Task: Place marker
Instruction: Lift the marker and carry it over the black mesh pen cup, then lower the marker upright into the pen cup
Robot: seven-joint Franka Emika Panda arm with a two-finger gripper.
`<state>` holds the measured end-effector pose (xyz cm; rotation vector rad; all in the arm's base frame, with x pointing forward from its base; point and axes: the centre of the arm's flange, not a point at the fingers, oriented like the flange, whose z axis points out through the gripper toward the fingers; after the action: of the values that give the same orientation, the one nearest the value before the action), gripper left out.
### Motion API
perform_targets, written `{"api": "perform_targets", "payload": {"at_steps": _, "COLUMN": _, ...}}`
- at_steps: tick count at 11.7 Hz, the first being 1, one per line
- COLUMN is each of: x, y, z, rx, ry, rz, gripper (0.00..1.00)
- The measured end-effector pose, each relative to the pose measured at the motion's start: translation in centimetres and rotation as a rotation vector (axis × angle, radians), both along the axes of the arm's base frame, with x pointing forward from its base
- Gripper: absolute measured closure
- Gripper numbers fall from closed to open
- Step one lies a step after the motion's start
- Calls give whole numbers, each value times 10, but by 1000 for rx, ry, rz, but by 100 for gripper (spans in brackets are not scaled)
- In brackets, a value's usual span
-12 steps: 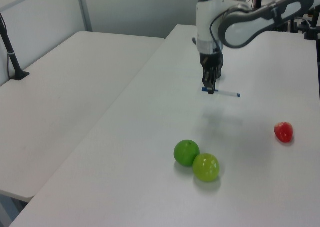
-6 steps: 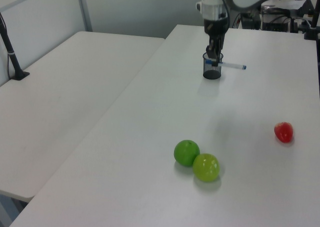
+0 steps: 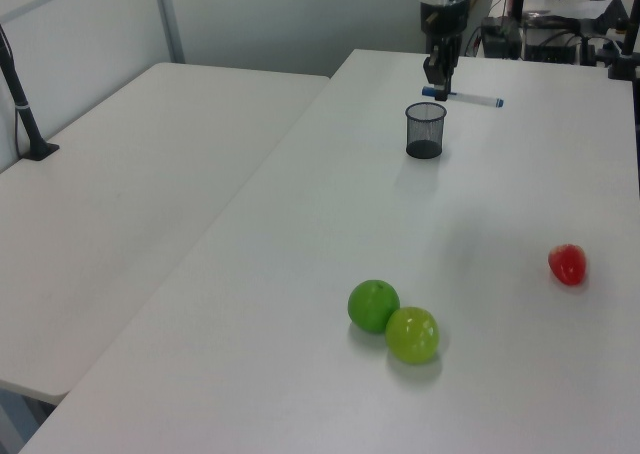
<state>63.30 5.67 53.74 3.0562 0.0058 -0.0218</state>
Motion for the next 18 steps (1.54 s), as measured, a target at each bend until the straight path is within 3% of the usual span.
{"api": "perform_targets", "payload": {"at_steps": 6, "x": 0, "y": -135, "z": -1, "rx": -21, "ry": 6, "rz": -15, "gripper": 83}}
{"api": "perform_targets", "payload": {"at_steps": 13, "x": 30, "y": -178, "z": -6, "rx": -22, "ry": -278, "rz": -56, "gripper": 83}}
{"api": "perform_targets", "payload": {"at_steps": 18, "x": 40, "y": -183, "z": -24, "rx": -46, "ry": -490, "rz": -45, "gripper": 83}}
